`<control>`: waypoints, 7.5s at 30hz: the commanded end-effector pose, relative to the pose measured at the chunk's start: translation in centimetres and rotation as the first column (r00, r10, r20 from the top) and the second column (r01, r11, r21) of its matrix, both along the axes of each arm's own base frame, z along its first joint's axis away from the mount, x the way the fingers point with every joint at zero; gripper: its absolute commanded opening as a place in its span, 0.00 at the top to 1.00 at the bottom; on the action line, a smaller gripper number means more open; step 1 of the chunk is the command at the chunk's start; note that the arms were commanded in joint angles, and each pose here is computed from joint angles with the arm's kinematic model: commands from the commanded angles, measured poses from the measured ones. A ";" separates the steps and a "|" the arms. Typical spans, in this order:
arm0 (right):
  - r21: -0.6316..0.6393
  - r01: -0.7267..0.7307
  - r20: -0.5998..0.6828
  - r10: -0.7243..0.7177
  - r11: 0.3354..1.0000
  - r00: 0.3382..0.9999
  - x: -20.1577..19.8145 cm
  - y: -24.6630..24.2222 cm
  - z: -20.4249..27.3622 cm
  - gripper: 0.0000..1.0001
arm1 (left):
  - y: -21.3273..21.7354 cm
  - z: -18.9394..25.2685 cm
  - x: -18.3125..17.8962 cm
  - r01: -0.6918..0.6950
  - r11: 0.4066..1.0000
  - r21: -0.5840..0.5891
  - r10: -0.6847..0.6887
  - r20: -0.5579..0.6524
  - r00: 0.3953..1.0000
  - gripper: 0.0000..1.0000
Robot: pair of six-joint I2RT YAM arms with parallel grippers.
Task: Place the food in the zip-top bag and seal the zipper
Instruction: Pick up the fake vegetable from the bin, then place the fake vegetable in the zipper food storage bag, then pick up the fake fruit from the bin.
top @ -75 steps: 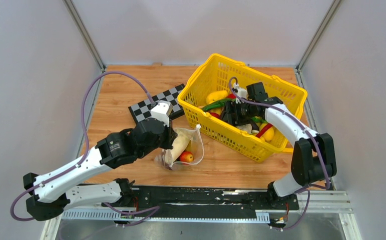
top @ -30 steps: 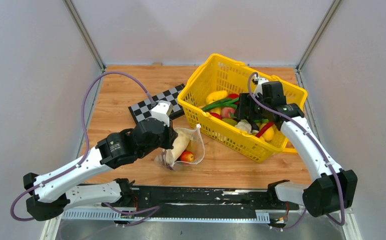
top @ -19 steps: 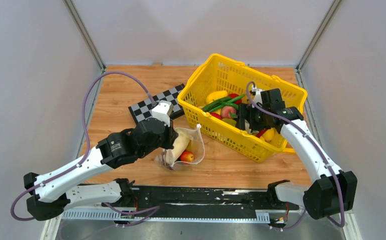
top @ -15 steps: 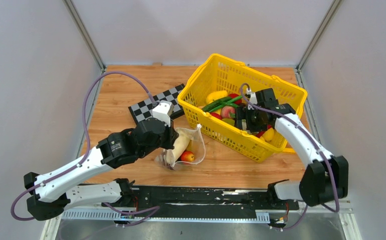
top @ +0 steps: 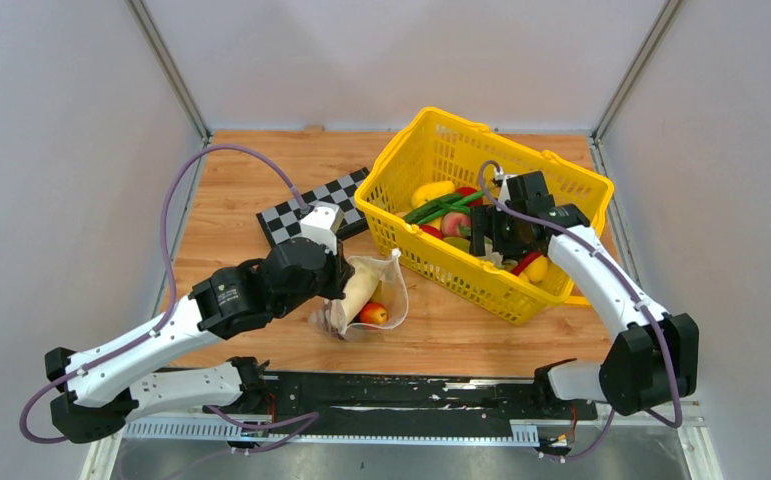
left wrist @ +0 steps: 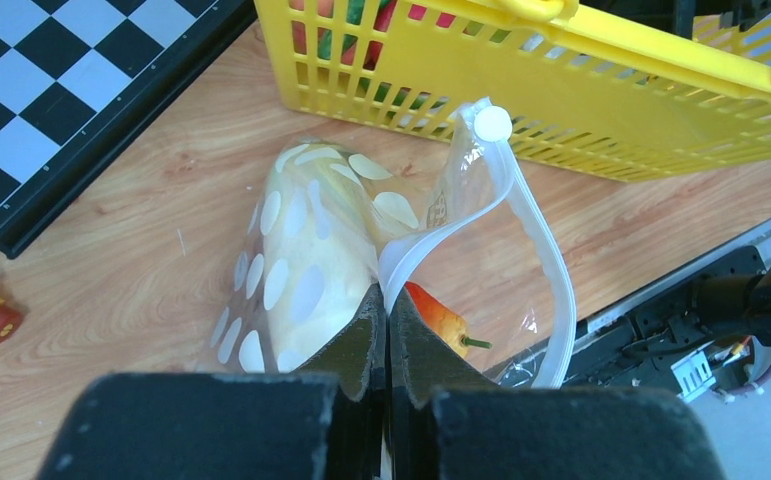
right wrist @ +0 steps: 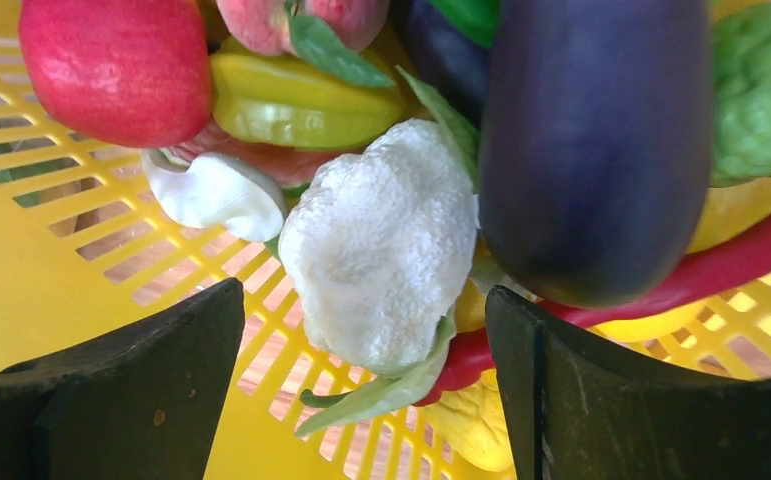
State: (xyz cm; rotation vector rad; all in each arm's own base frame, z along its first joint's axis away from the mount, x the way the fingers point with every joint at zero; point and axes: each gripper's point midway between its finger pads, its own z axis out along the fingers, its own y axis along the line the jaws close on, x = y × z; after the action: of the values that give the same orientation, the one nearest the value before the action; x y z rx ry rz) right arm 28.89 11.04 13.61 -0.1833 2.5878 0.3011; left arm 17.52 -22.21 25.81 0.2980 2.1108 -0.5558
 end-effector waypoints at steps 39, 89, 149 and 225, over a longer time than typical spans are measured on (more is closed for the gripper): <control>0.298 -0.405 -0.222 0.475 0.864 0.851 0.7 8.0 -6.3 0.46 | -0.5 1.1 0.3 -0.001 0.998 -0.057 0.002 0.024 1.000 1.00; 0.245 -0.236 0.530 0.074 0.940 0.845 -1.3 4.0 17.7 1.00 | -0.9 1.1 0.4 -0.001 0.997 -0.071 0.002 0.026 1.000 1.00; 0.094 -0.272 0.667 0.142 0.958 0.732 -2.8 9.3 19.9 0.25 | 4.7 2.4 1.7 -0.234 0.967 -0.100 0.244 0.101 0.964 1.00; 0.432 -0.443 0.533 0.174 0.785 0.828 -0.4 9.2 19.5 0.74 | -1.1 2.4 0.4 0.004 0.988 -0.154 0.004 0.054 0.999 1.00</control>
State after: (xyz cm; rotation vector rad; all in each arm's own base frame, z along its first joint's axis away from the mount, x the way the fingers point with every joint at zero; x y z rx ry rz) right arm 31.05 18.42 29.39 -0.3879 2.0248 0.7966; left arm 17.72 -21.39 25.52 0.2313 2.0763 -0.5699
